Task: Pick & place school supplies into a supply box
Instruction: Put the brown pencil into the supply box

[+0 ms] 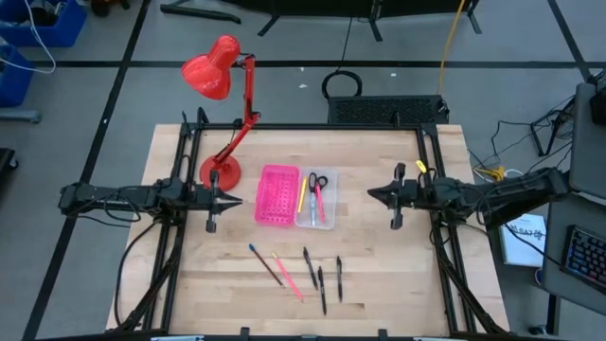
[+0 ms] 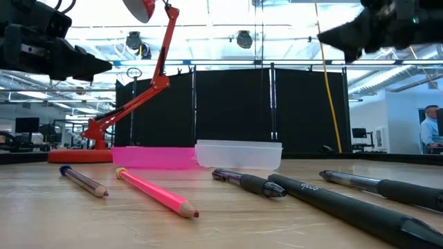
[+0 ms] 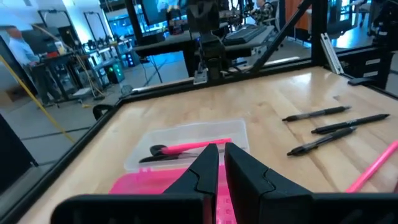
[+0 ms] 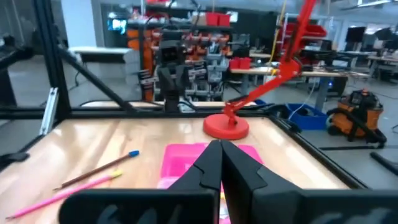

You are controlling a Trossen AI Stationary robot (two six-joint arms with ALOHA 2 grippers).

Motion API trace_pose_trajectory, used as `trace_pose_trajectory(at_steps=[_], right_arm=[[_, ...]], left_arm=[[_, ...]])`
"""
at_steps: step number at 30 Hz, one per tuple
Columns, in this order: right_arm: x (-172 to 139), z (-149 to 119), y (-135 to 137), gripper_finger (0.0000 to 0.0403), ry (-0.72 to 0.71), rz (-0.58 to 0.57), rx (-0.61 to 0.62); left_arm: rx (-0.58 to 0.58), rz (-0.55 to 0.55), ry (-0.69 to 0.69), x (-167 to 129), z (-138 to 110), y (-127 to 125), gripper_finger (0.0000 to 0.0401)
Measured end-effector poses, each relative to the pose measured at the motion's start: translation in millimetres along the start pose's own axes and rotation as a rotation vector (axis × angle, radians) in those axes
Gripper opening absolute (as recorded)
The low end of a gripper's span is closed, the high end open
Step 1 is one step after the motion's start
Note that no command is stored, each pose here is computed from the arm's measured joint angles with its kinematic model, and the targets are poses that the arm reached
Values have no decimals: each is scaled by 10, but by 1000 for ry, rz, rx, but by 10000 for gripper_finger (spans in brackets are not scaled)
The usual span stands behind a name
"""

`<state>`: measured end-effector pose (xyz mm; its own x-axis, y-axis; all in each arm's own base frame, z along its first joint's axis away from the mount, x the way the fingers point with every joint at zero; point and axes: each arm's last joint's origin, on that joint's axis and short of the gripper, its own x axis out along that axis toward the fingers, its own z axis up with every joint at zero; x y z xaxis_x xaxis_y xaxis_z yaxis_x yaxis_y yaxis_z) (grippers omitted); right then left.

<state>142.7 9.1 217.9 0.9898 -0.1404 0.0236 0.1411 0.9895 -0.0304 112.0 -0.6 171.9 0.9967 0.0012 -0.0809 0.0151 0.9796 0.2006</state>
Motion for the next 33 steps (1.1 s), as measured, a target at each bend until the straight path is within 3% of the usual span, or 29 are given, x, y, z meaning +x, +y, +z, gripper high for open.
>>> trace_pose_trajectory(at_steps=[6, 13, 18, 29, 33], right_arm=[[-89, -215, -19, 0, -10, -3, 29], [-140, -372, -26, 0, -65, -5, -32], [-199, -243, -23, 0, -213, 55, -84], [-262, -295, -30, 0, -157, 82, -137], [-260, -304, -29, 0, -148, 84, -147]], left_arm=[[-3, 1, -2, 0, 2, 1, 37], [-152, 3, -16, 0, 15, 3, 37], [-181, 0, -61, -2, 57, 10, 37], [-200, 0, -43, -1, 41, 7, 37], [-290, 102, 4, -1, -4, 29, 37]])
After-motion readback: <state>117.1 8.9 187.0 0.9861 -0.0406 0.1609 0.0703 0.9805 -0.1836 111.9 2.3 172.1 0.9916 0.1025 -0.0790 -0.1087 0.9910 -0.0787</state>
